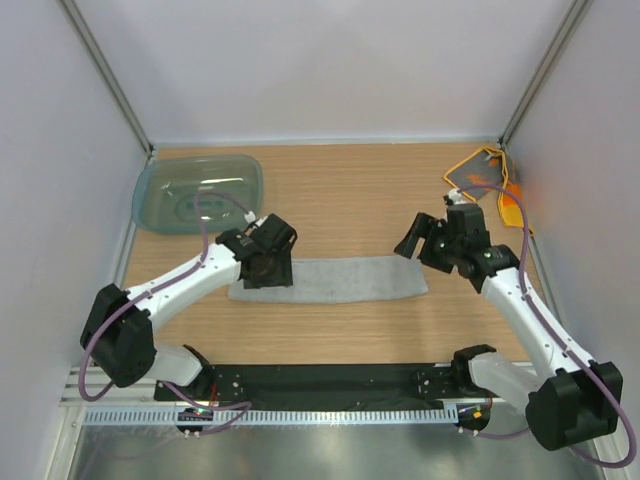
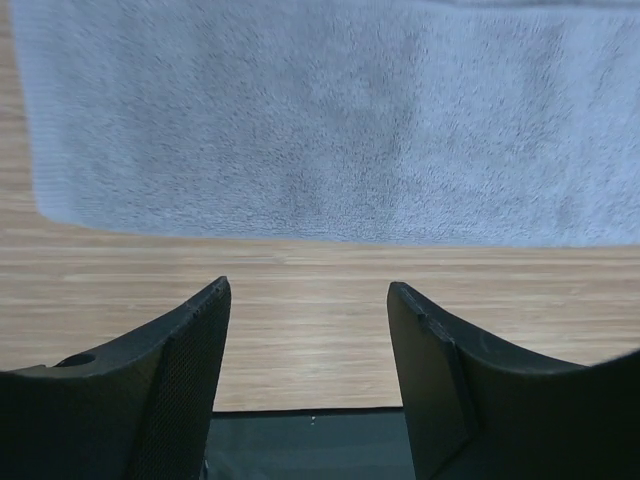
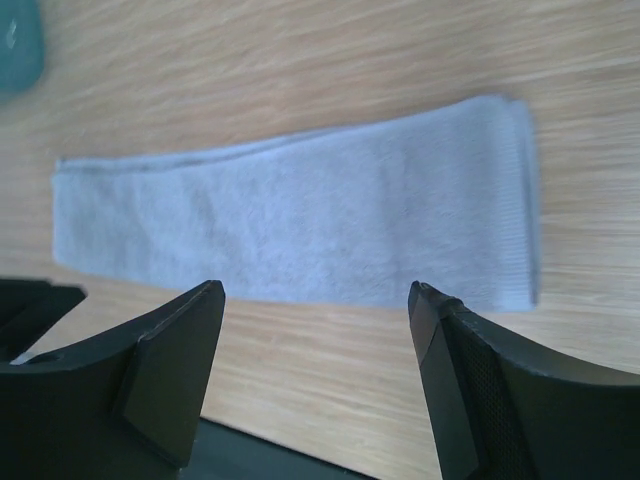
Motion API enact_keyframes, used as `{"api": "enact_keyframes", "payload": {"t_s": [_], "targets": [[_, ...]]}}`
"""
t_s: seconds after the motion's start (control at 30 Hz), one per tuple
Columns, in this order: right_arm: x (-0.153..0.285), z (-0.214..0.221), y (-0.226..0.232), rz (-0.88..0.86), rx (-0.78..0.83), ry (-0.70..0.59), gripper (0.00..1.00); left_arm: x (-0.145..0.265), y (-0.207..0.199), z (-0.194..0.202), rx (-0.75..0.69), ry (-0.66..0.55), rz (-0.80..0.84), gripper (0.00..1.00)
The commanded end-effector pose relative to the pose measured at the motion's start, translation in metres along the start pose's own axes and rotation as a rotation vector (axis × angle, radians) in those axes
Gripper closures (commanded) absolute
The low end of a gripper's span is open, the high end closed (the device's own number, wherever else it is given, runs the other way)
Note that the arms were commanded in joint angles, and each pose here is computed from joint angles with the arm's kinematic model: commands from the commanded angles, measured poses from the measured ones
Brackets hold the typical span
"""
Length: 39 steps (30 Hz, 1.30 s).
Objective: Roll the towels
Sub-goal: Fold the towel
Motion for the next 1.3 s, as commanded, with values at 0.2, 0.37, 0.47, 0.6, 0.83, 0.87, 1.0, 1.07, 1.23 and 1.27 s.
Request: {"api": "enact_keyframes", "payload": {"t_s": [0.2,0.37,0.47,0.6,0.83,0.87,1.0,1.07,1.23,1.27], "targets": [[0.003,0.057,0.068,-0.387,0.043,0.128,0.60,-0.025,-0.014,0.010,0.075,-0.036,0.052,0.38],[-0.021,0.075,0.082,-0.409,0.033,0.224,0.95,-0.033,-0.005,0.012,0.076,-0.038,-0.011,0.40],[-0.030,0.081,0.094,-0.417,0.056,0.250,0.99,-0.037,0.001,0.014,0.090,-0.024,-0.049,0.44],[-0.040,0.089,0.114,-0.455,0.086,0.277,0.99,-0.040,0.009,0.015,0.112,-0.026,-0.084,0.49],[-0.062,0.113,0.138,-0.536,0.106,0.378,0.99,-0.051,0.026,0.024,0.151,0.004,-0.127,0.51],[-0.064,0.116,0.139,-0.547,0.100,0.400,0.99,-0.052,0.028,0.026,0.158,0.010,-0.132,0.51],[-0.080,0.128,0.135,-0.548,0.088,0.447,0.99,-0.058,0.037,0.032,0.181,0.037,-0.153,0.52],[-0.086,0.135,0.129,-0.541,0.079,0.463,0.99,-0.059,0.039,0.034,0.181,0.042,-0.160,0.52],[-0.094,0.145,0.114,-0.506,0.077,0.470,0.99,-0.062,0.043,0.037,0.183,0.052,-0.176,0.52],[-0.097,0.148,0.109,-0.492,0.078,0.477,0.99,-0.062,0.043,0.038,0.182,0.055,-0.179,0.53]]}}
Point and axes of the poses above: each gripper's point midway between its finger pads, its own x axis back along the fingers, its own y axis along the line the jaws close on, z = x × y, the point moved 4 cm from there along x, back along the fingers, and after that the axes turned 5 degrees about -x, right-handed, at the moved point
